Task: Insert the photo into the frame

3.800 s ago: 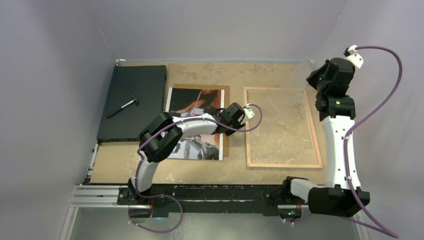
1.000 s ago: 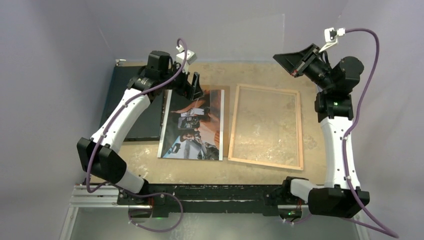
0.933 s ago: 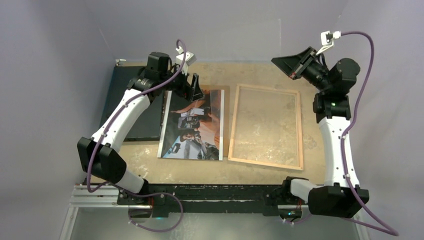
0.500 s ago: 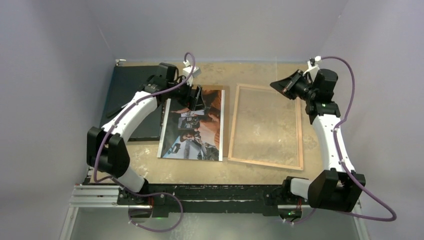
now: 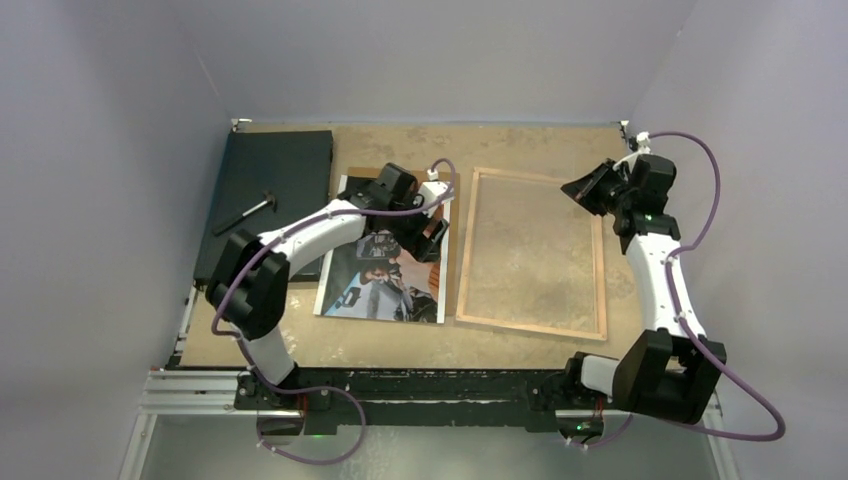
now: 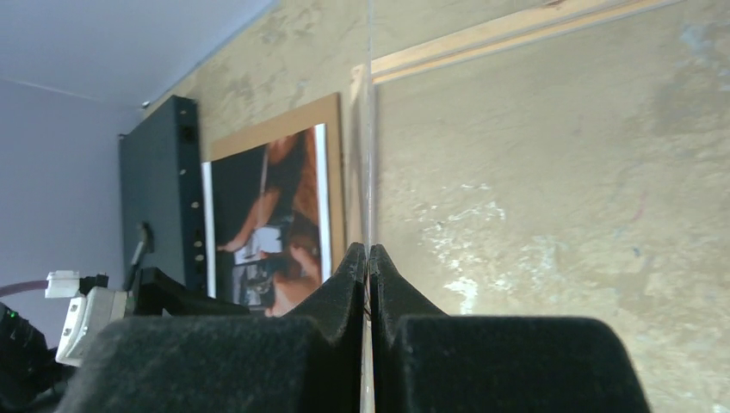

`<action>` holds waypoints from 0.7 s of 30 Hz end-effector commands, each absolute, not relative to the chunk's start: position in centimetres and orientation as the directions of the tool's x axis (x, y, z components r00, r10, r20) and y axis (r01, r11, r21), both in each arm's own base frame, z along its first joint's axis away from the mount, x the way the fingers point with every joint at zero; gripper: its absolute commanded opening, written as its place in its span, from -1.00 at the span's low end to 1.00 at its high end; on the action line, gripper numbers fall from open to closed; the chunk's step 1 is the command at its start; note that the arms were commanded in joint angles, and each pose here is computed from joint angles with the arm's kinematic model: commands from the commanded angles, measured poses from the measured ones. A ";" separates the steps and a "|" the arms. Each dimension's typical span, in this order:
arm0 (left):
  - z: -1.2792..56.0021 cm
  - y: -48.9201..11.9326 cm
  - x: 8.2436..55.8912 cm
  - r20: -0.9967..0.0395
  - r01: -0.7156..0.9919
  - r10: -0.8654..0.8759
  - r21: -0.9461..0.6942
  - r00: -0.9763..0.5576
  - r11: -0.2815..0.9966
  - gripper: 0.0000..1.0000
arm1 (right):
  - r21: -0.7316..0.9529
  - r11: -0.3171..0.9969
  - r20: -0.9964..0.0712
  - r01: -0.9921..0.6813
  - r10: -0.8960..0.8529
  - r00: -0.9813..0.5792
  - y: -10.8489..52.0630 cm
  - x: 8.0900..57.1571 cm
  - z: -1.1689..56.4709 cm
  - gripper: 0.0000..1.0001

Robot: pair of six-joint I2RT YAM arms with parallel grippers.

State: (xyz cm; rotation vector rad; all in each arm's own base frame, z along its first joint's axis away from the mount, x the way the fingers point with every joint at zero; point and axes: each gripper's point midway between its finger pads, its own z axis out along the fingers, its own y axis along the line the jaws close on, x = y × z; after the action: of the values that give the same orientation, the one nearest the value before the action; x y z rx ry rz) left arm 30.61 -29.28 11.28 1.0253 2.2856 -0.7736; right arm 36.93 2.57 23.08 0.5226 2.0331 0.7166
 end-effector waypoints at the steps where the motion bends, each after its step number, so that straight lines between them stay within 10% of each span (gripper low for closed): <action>1: 10.3 -30.9 33.1 -0.672 0.803 0.513 -0.213 -0.534 0.557 0.55 | 0.561 0.820 -0.693 0.115 0.541 -0.477 -0.2 38.1 23.0 -1.00; 21: 4.5 -37.2 32.4 -0.609 0.786 0.517 -0.334 -0.602 0.521 0.24 | 0.766 0.640 -0.482 0.063 0.636 -0.603 3.6 36.3 18.8 -0.40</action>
State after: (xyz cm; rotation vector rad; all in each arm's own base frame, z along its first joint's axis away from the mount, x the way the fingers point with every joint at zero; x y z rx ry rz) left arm 31.08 -35.62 3.45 1.1327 2.3595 -0.7634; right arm 36.63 1.84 16.85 0.6065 2.1407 0.7833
